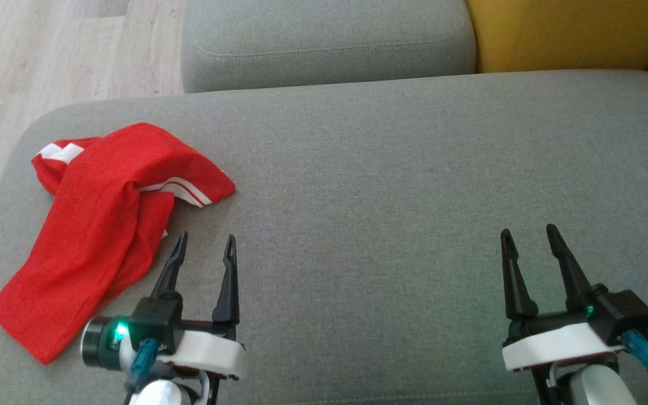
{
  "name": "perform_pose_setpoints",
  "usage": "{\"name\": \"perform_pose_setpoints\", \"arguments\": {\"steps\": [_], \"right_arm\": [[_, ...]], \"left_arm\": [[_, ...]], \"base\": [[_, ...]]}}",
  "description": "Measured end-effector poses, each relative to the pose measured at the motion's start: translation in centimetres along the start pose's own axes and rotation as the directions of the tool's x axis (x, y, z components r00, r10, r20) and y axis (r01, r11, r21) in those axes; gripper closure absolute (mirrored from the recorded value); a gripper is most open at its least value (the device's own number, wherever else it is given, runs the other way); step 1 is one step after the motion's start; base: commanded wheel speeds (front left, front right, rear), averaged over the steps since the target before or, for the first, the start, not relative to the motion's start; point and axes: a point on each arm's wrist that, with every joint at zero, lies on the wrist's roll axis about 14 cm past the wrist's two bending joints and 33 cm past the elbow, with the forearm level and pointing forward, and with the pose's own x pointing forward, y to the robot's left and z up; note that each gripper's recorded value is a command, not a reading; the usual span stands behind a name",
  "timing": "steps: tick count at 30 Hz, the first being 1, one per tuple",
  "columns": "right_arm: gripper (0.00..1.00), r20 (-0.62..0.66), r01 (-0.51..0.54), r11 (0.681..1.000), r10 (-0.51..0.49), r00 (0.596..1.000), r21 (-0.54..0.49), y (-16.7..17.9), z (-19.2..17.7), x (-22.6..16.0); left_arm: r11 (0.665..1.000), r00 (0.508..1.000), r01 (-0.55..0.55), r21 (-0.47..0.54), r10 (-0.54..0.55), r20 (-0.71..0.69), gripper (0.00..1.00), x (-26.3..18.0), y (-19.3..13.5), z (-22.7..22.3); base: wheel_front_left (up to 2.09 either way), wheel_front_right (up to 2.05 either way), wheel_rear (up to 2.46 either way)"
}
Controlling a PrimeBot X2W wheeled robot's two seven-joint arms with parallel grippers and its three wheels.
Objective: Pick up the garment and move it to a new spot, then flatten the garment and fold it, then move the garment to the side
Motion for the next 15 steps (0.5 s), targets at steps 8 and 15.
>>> {"name": "perform_pose_setpoints", "arguments": {"steps": [8,15], "right_arm": [[0.00,-0.005,0.006,1.000,-0.006,1.000,-0.009,-0.24,-0.14,-0.13],[0.00,-0.007,0.016,1.000,-0.015,1.000,0.021,-0.39,-0.26,-0.16]], "left_arm": [[1.000,1.000,0.006,0.006,-0.006,-0.012,0.00,0.01,-0.21,-0.41],[0.995,1.000,-0.028,-0.095,0.027,-0.017,0.00,0.08,0.50,-0.31]], "base": [[0.00,0.00,0.00],[0.00,0.00,0.00]]}}
